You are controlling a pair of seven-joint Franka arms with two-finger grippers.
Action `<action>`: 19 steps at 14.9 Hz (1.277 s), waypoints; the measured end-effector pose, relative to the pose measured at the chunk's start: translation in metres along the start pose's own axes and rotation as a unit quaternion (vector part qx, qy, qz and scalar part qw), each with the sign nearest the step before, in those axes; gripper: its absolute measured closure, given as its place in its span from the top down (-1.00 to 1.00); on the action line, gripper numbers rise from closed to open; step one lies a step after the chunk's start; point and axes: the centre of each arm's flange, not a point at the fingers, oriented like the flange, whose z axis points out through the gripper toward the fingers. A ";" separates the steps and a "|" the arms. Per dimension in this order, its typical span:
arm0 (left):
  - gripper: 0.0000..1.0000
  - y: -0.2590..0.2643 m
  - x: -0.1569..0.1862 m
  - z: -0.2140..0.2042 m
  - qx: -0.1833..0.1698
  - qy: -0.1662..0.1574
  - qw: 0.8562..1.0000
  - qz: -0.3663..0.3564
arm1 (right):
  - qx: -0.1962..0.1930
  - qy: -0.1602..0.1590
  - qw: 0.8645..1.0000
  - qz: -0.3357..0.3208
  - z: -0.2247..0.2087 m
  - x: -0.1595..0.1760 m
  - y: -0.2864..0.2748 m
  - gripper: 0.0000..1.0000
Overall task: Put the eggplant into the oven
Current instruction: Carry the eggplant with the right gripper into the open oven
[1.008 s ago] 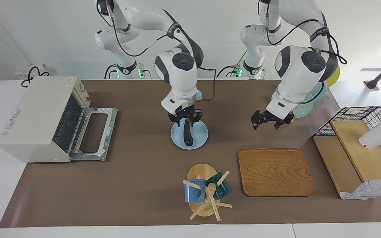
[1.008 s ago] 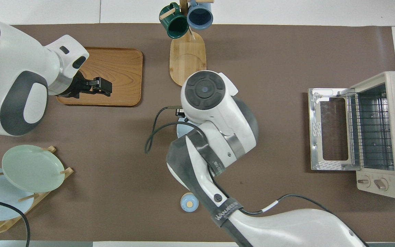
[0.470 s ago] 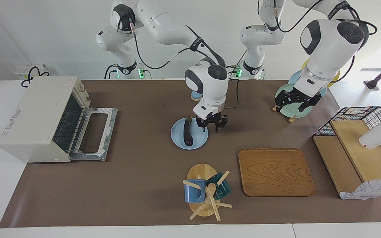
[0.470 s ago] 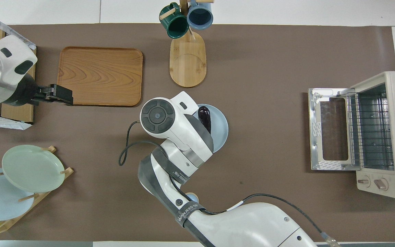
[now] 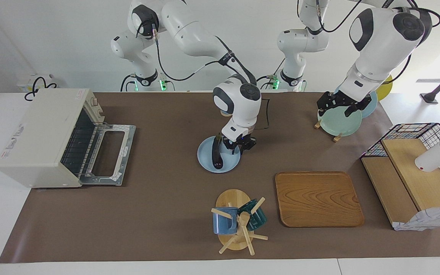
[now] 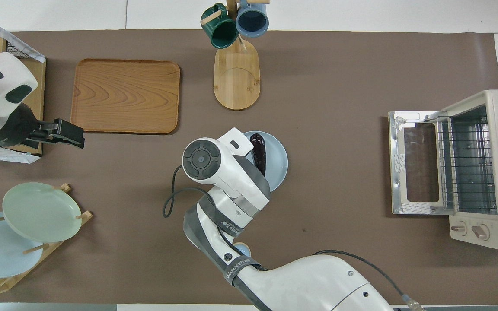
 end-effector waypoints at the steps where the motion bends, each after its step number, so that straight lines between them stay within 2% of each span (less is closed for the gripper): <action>1: 1.00 0.001 -0.003 -0.004 0.000 -0.002 1.000 0.001 | 0.000 0.002 1.000 -0.002 -0.002 -0.001 0.000 -0.74; 2: 1.00 0.003 -0.007 -0.008 0.001 -0.005 1.000 0.003 | 0.000 0.002 1.000 -0.002 -0.003 -0.002 0.001 -0.74; 4: 1.00 0.006 -0.014 -0.012 0.002 -0.014 1.000 0.006 | -0.004 0.007 1.000 -0.006 -0.008 -0.002 0.002 -0.94; 5: 1.00 0.006 -0.017 -0.013 0.003 -0.018 1.000 0.006 | -0.011 0.010 1.000 -0.010 -0.012 -0.002 0.004 -0.94; 8: 1.00 0.010 -0.019 -0.013 0.004 -0.021 1.000 0.010 | -0.075 0.011 0.996 -0.047 -0.029 0.011 0.022 -0.94; 10: 1.00 0.011 -0.018 -0.013 0.004 -0.019 1.000 0.011 | -0.095 0.004 0.993 -0.063 -0.047 0.034 0.047 -0.95; 15: 1.00 0.011 -0.015 -0.024 0.002 0.006 1.000 0.011 | -0.114 -0.051 0.991 -0.054 -0.090 0.093 0.186 -0.95; 19: 1.00 0.011 -0.013 -0.026 0.001 0.014 1.000 0.011 | -0.100 -0.091 0.989 -0.066 -0.104 0.093 0.316 -0.95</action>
